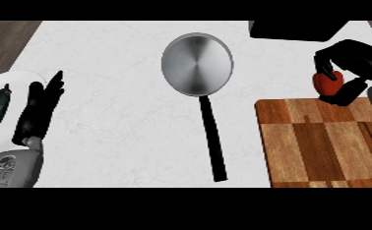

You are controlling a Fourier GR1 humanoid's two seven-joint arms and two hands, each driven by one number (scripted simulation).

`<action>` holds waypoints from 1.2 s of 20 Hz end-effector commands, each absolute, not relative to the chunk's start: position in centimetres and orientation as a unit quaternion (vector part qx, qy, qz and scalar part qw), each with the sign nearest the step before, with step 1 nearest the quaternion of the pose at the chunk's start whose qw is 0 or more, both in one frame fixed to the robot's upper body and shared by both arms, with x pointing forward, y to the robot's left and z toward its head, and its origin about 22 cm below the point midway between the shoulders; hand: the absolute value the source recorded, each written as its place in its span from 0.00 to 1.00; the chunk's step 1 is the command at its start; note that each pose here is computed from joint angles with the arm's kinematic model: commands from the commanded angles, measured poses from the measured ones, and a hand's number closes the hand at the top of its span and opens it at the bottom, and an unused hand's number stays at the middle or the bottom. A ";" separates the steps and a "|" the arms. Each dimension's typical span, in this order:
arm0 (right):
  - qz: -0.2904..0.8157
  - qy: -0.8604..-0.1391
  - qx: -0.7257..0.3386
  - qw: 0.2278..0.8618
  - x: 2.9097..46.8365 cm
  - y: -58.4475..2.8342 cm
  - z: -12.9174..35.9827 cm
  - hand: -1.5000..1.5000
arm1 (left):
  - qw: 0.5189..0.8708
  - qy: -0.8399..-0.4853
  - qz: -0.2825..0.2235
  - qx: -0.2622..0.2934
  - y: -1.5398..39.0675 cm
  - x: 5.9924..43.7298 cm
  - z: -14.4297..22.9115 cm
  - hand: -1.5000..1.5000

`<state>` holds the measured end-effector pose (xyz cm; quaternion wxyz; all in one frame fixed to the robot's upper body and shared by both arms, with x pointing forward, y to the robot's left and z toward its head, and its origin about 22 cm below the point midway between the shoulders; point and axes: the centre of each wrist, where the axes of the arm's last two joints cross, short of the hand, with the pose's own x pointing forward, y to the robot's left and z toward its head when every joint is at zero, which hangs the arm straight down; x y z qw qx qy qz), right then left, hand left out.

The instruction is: Pick the bell pepper from the cutting board and place it in the pan

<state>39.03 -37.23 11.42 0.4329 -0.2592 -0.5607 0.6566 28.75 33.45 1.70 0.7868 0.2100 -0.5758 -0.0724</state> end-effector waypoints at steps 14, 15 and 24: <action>0.512 -0.774 -0.133 0.347 46.3 -27.1 16.6 1.00 | 0.791 -0.568 -0.057 0.222 34.0 27.2 -0.3 0.50; 0.504 -0.776 -0.132 0.357 46.5 -26.9 16.6 1.00 | 0.793 -0.564 -0.055 0.222 35.2 28.1 1.6 0.50; 0.493 -0.759 -0.071 0.419 47.6 -15.9 15.4 1.00 | 0.786 -0.576 -0.063 0.216 34.1 28.3 1.4 0.50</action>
